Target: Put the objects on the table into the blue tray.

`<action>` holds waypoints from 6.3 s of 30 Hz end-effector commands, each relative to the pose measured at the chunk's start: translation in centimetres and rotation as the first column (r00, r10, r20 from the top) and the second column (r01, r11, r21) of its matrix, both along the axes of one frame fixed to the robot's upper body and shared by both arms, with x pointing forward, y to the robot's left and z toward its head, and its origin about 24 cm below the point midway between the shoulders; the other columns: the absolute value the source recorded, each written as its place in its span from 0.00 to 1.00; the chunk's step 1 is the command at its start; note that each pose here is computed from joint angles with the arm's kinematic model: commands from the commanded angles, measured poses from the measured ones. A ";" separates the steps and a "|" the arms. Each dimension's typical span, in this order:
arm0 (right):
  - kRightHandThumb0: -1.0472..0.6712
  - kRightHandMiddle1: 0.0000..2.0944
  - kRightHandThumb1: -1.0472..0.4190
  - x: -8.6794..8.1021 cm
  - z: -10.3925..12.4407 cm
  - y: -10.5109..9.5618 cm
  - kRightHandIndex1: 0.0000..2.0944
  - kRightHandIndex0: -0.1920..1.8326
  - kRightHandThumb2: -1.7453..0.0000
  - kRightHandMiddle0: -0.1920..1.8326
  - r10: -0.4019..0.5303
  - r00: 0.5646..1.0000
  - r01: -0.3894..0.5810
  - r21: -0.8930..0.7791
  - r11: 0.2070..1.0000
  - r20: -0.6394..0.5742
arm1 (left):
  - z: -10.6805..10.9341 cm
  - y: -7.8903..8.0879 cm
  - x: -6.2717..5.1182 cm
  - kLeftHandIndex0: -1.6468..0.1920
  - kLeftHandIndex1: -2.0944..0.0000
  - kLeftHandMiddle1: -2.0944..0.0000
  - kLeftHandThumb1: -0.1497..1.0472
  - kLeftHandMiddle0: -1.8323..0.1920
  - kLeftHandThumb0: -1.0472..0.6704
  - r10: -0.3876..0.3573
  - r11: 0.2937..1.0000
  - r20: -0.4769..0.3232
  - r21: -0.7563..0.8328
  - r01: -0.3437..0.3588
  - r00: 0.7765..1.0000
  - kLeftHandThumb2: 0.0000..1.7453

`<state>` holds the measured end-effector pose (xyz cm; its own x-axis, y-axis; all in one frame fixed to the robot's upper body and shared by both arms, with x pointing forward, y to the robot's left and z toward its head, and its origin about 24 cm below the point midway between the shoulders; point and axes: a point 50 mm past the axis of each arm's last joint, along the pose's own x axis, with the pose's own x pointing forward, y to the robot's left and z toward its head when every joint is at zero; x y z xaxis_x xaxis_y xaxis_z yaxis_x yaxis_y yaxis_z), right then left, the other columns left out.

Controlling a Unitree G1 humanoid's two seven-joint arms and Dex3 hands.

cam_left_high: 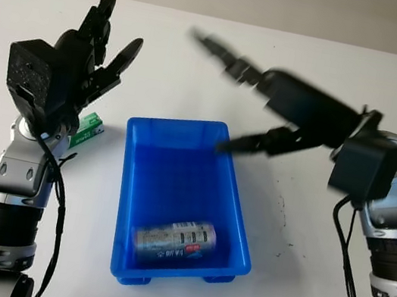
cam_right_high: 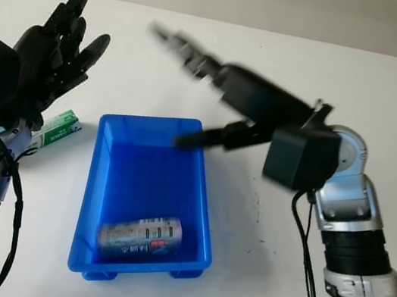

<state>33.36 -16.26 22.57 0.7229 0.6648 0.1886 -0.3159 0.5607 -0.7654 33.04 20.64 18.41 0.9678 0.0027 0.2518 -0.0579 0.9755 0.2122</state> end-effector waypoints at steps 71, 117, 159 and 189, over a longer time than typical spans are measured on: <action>0.17 0.00 0.00 2.5 -7.2 -2.8 0.00 0.00 0.58 0.00 -0.270 0.861 0.480 0.510 0.714 -0.432 | 3.1 4.5 -7.8 0.95 0.98 0.96 1.00 0.96 0.16 0.334 0.669 -0.174 0.736 -0.103 0.926 0.09; 0.19 0.00 0.00 2.6 -6.9 -2.8 0.00 0.00 0.59 0.00 -0.234 0.870 0.456 0.531 0.714 -0.433 | -3.9 2.7 -8.8 0.97 0.40 0.00 1.00 0.93 0.32 0.530 0.167 -0.159 0.983 0.081 0.833 0.05; 0.20 0.00 0.00 2.7 -6.9 -2.9 0.00 0.00 0.59 0.00 -0.212 0.872 0.446 0.534 0.718 -0.442 | 0.6 4.0 -7.2 0.75 0.00 0.00 1.00 0.46 0.38 0.449 -0.030 0.232 0.969 -0.245 0.863 0.24; 0.20 0.00 0.00 2.8 -7.3 -2.5 0.00 0.00 0.62 0.00 -0.199 0.866 0.449 0.539 0.712 -0.459 | 8.8 -6.7 -7.8 0.57 0.00 0.00 1.00 0.35 0.42 -0.274 0.189 0.439 0.897 -0.400 0.856 0.13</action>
